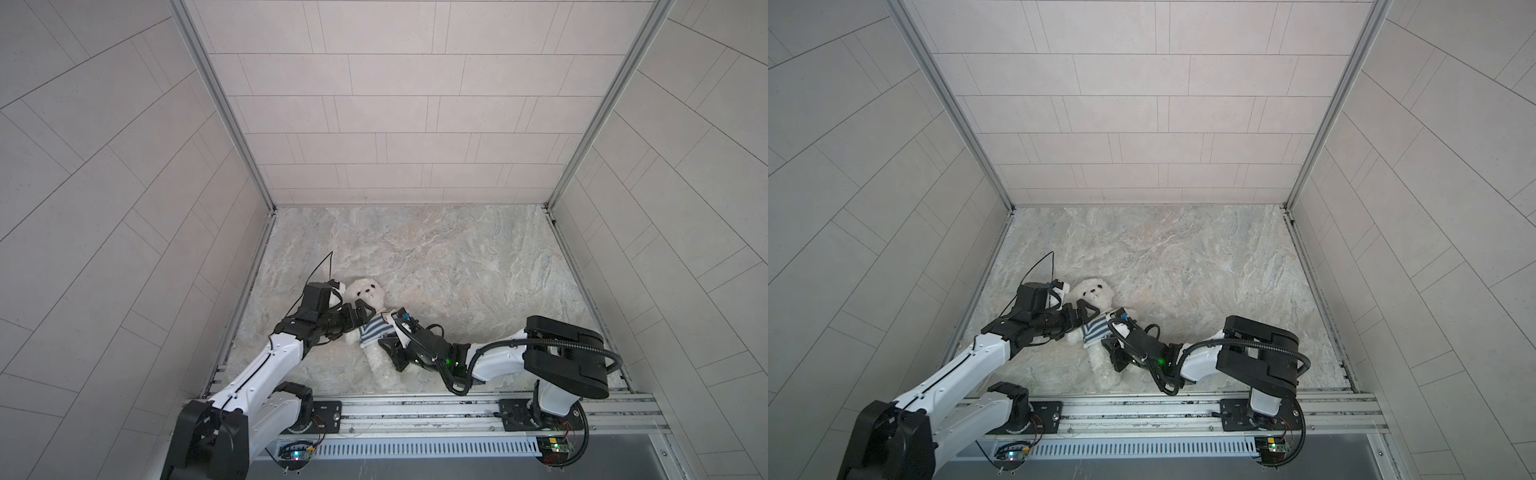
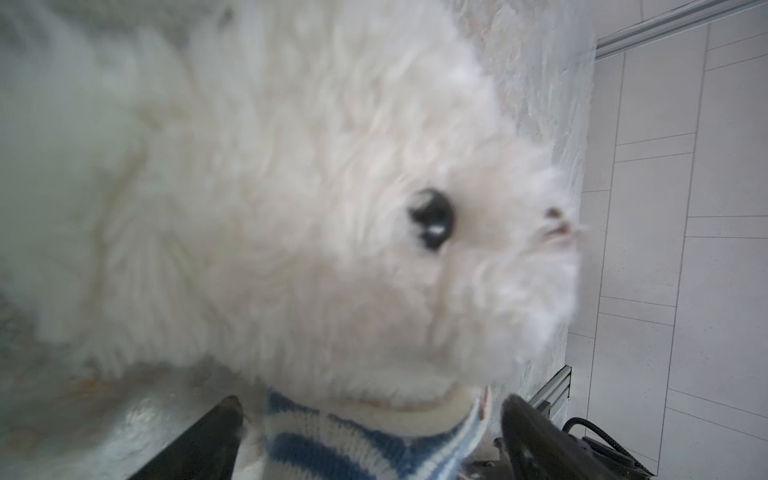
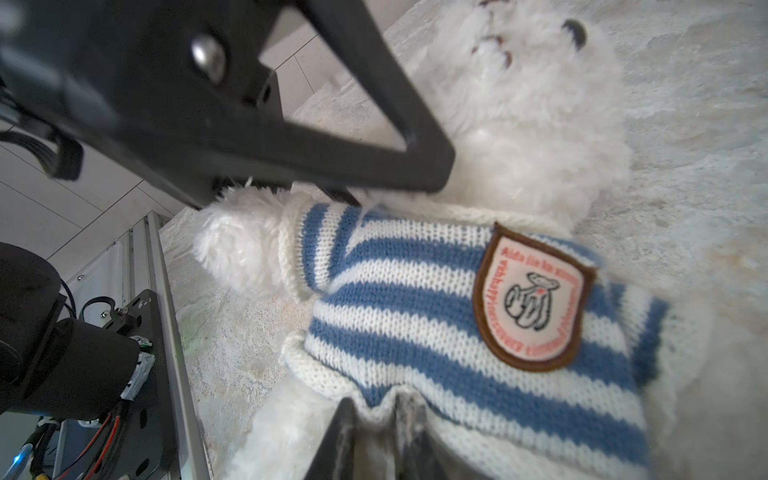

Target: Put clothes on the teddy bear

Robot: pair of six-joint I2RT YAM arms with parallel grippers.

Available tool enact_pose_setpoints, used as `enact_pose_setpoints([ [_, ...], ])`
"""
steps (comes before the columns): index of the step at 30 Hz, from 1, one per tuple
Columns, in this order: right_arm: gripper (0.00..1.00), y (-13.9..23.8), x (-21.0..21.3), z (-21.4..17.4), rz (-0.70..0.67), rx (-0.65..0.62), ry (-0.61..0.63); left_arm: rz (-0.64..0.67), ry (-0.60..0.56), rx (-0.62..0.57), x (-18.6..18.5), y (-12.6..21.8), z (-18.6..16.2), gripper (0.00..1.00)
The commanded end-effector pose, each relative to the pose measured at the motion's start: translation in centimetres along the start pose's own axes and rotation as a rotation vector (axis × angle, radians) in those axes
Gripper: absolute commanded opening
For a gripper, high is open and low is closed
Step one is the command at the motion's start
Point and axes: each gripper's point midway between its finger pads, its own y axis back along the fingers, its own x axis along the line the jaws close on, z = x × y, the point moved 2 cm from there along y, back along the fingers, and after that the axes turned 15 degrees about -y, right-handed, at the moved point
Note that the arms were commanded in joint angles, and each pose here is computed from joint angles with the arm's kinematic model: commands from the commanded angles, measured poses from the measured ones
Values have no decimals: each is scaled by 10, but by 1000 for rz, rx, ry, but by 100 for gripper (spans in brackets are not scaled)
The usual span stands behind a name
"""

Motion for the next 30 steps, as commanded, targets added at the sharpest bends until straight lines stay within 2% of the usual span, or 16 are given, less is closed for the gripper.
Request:
enact_pose_setpoints([
  [1, 21, 0, -3, -5, -17, 24, -8, -2, 12, 27, 2, -4, -11, 100],
  [7, 21, -2, -3, -5, -17, 23, -5, -38, 15, 17, 0, -10, -14, 97],
  [12, 21, 2, 2, -3, -6, 22, 3, -68, -2, -10, -4, -14, -10, 70],
  [20, 27, 44, 17, 16, 21, -36, 99, -134, -87, -116, -19, -6, 8, 41],
  [24, 31, 68, 18, 30, -18, -33, 207, -221, -135, -194, -41, 7, 23, 33],
  [26, 32, 82, 21, 43, -44, -37, 279, -258, -195, -239, -56, 20, 32, 25],
  [30, 32, 111, 32, 71, -65, -70, 439, -326, -324, -330, -89, 52, 50, 23],
])
